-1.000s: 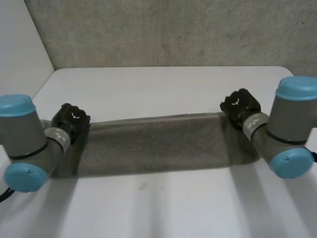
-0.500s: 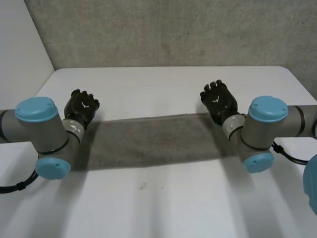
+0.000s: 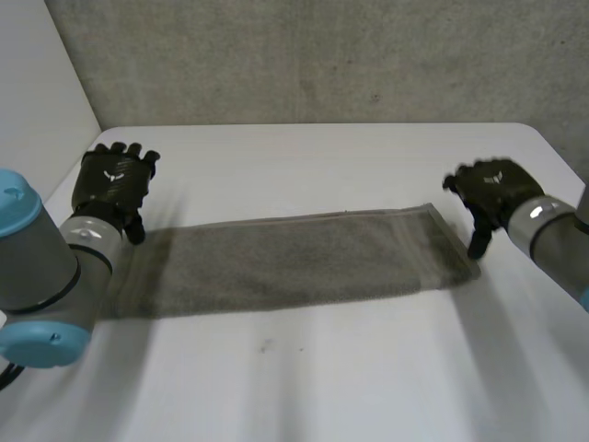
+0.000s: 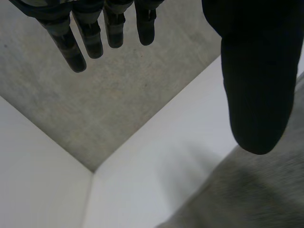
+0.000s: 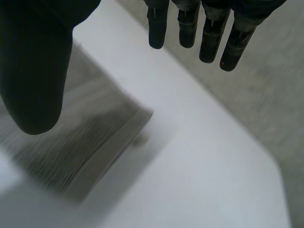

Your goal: Fold the laundry

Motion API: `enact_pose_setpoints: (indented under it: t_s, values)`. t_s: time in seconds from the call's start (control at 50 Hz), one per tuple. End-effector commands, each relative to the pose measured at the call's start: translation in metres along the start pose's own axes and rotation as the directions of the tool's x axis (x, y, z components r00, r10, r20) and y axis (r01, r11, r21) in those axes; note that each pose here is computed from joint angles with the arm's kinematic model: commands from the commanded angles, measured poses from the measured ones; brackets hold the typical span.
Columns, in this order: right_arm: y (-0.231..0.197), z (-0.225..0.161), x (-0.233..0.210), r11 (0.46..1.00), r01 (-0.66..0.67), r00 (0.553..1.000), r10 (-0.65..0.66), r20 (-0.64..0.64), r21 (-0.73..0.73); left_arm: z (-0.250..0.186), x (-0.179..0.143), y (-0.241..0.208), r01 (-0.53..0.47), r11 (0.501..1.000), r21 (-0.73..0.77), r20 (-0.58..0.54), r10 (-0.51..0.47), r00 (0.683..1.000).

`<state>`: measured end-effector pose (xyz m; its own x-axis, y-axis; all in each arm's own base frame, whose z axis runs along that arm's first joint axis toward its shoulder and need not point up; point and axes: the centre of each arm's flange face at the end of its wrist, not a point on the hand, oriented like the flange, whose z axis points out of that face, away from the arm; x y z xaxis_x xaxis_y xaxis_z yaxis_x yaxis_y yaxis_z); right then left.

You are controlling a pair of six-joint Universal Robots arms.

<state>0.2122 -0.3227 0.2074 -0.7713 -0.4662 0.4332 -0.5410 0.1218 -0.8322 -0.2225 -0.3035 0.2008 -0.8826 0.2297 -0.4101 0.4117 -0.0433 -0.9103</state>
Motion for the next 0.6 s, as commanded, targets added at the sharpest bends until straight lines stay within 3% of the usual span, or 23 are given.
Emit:
enact_pose_setpoints:
  t_s: [0.02, 0.14, 0.4, 0.52, 0.6]
  values:
    - [0.044, 0.001, 0.000, 0.995, -0.048, 0.995, 0.055, 0.089, -0.086, -0.006, 0.006, 0.003, 0.087, 0.996, -0.003, -0.021, -0.087, 0.996]
    - [0.072, 0.014, -0.018, 0.996, -0.068, 0.978, 0.079, 0.191, -0.061, -0.005, 0.006, 0.007, 0.089, 0.996, 0.017, -0.011, -0.088, 0.996]
    - [0.089, 0.035, -0.024, 1.000, -0.031, 0.986, 0.030, 0.163, 0.005, -0.006, 0.008, 0.011, 0.088, 0.996, 0.029, -0.020, -0.087, 0.996]
    - [0.084, 0.042, -0.006, 0.999, -0.014, 0.998, 0.012, 0.066, 0.038, -0.007, 0.009, 0.011, 0.088, 0.996, 0.030, -0.021, -0.087, 0.996]
    - [0.083, 0.040, 0.033, 1.000, -0.009, 0.993, 0.009, -0.117, -0.001, -0.009, 0.010, 0.010, 0.088, 0.996, 0.030, -0.028, -0.087, 0.996]
